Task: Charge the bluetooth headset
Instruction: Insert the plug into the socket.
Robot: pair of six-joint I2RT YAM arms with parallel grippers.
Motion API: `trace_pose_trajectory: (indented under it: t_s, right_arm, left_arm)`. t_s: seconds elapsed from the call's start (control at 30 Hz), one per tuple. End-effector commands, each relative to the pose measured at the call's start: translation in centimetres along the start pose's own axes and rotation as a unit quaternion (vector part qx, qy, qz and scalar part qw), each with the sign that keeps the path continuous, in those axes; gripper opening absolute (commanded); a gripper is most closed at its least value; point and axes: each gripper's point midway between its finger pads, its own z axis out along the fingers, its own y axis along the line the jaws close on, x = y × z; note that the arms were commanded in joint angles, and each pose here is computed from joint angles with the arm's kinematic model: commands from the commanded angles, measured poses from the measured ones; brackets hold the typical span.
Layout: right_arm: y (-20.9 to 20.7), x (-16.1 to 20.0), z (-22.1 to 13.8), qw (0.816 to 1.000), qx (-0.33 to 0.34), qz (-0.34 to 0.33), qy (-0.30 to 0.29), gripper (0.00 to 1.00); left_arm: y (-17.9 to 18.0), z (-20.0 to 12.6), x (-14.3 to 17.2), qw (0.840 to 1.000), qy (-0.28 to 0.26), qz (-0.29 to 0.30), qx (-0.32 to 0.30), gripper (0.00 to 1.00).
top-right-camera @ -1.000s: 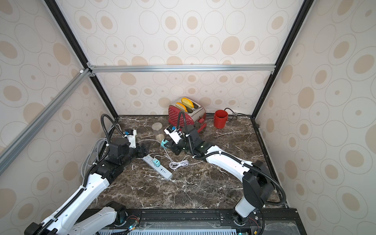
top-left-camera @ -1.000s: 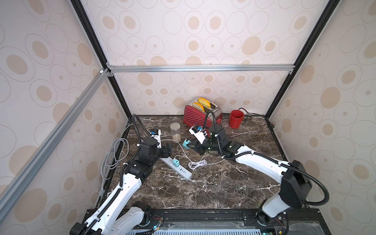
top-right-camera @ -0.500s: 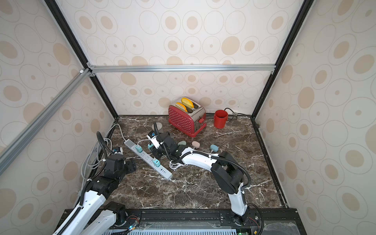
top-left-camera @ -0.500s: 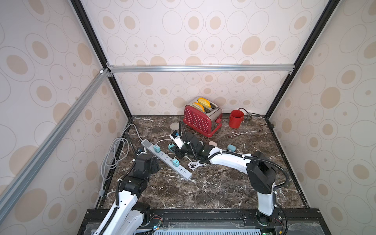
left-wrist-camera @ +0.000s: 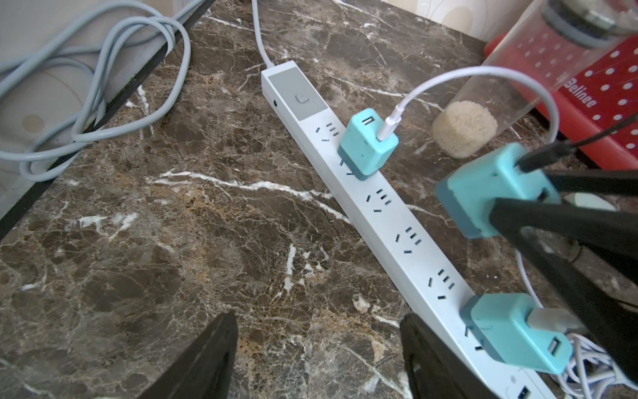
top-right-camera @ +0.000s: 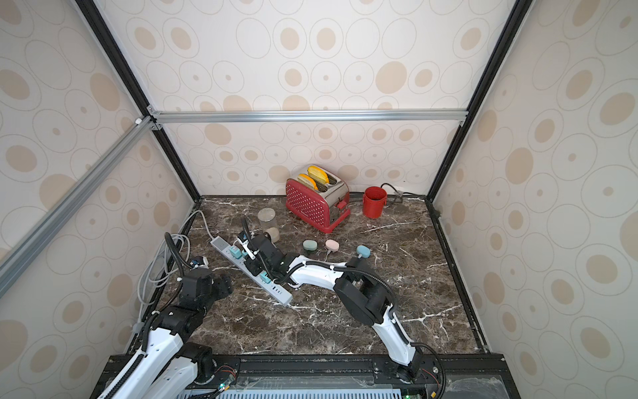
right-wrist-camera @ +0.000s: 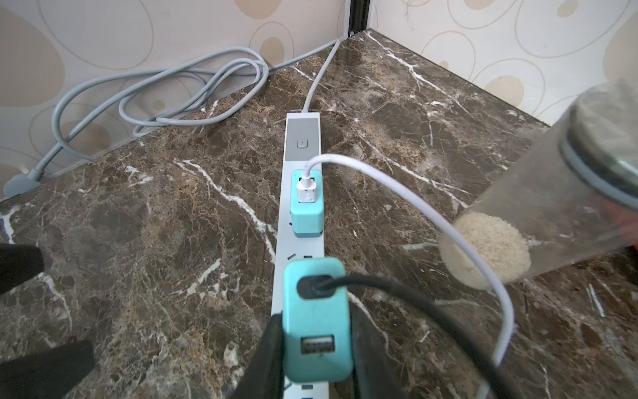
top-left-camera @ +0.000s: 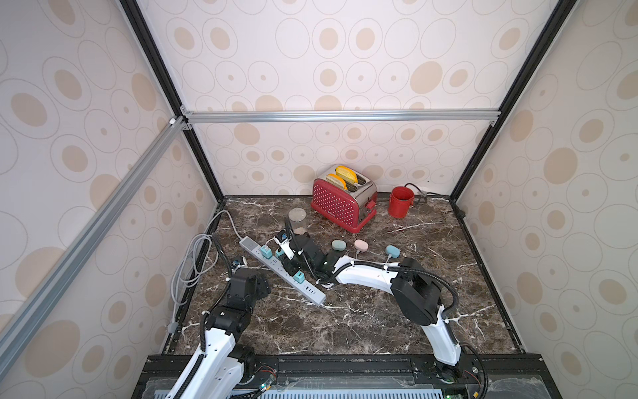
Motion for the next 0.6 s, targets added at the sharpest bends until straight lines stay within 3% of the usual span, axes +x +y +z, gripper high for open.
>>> trace_pose_trajectory:
  t_s: [0.0,0.57]
  right_arm:
    - [-0.3,-0.4,0.5,1.000,0.014,0.018,-0.004,0.00]
    - [0.3,2.8,1.6,0.998,0.000,0.043,0.038,0.00]
  left_arm:
    - [-0.1,-0.2,-1.0,0.999,-0.022,-0.024,0.004,0.76]
    - [-0.7,0.0,-0.7,0.999,-0.019,-0.021,0.022,0.76]
